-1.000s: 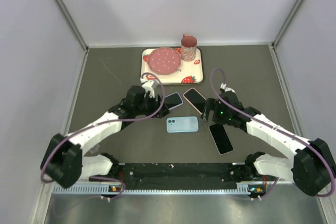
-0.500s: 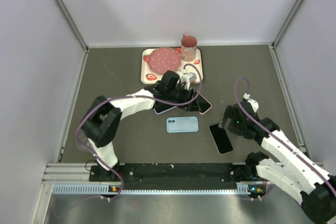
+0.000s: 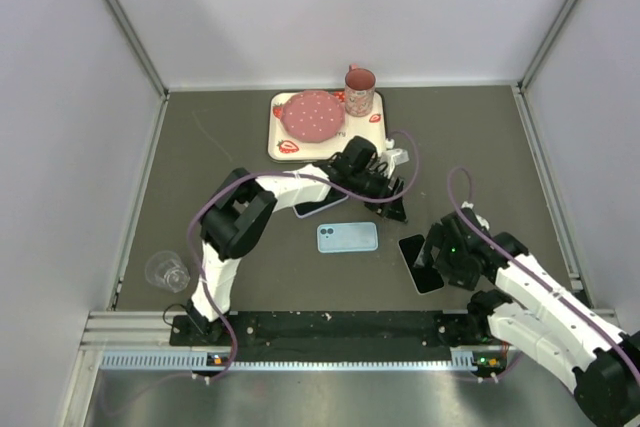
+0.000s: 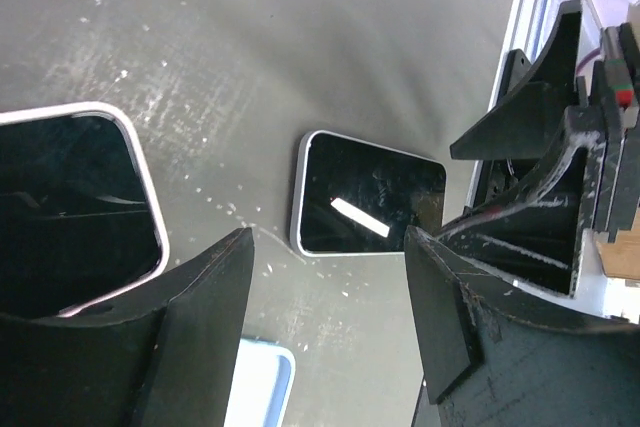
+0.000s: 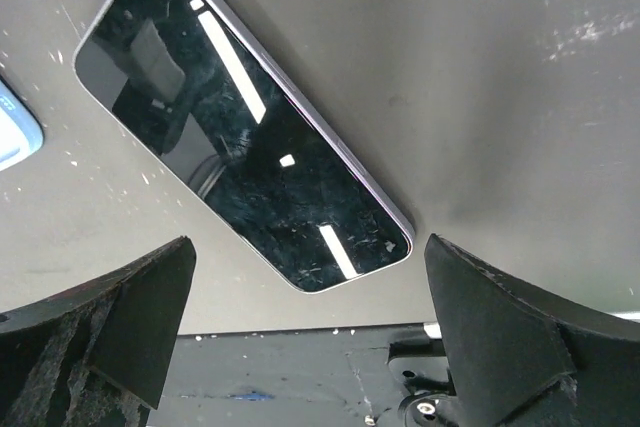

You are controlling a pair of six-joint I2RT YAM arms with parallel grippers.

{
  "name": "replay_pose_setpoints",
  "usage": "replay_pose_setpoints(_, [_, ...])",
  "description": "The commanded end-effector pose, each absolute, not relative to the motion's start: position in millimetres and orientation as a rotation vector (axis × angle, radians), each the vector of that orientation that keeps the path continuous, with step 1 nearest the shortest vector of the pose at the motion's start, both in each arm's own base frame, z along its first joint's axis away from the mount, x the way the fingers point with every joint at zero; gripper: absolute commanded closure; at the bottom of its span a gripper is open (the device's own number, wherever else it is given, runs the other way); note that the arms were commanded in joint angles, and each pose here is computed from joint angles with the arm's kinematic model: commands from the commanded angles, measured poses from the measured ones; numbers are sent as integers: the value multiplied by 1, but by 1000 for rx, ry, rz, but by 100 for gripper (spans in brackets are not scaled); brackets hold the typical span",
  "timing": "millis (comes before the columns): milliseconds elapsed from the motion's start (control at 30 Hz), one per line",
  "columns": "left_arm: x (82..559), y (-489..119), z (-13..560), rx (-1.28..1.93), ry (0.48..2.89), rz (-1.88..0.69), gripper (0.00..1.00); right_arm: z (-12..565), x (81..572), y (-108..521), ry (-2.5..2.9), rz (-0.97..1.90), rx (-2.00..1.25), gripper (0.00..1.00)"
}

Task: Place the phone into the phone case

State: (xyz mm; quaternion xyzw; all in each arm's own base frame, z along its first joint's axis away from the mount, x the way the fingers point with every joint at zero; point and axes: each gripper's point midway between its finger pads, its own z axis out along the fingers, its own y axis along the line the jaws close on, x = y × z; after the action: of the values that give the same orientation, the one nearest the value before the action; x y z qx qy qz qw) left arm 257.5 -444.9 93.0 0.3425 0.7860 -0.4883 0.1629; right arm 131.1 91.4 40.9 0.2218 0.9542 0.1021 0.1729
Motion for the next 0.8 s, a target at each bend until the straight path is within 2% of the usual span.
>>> replay_pose_setpoints(0, [243,-466,95,1072,2207,-1481,34,35,120,100,2766,354,654,4])
replay_pose_setpoints(100, [241,-473,87,1082,2224,-1470,34,33,120,107,2784,393,652,8])
replay_pose_setpoints(300, [232,-474,67,1133,2298,-1426,36,26,116,113,2823,433,635,11])
replay_pose_setpoints(533, [229,-464,44,1115,2397,-1358,37,21,120,116,2809,457,633,11])
replay_pose_setpoints(767, [216,-457,34,1110,2454,-1401,38,23,141,114,2726,426,627,10])
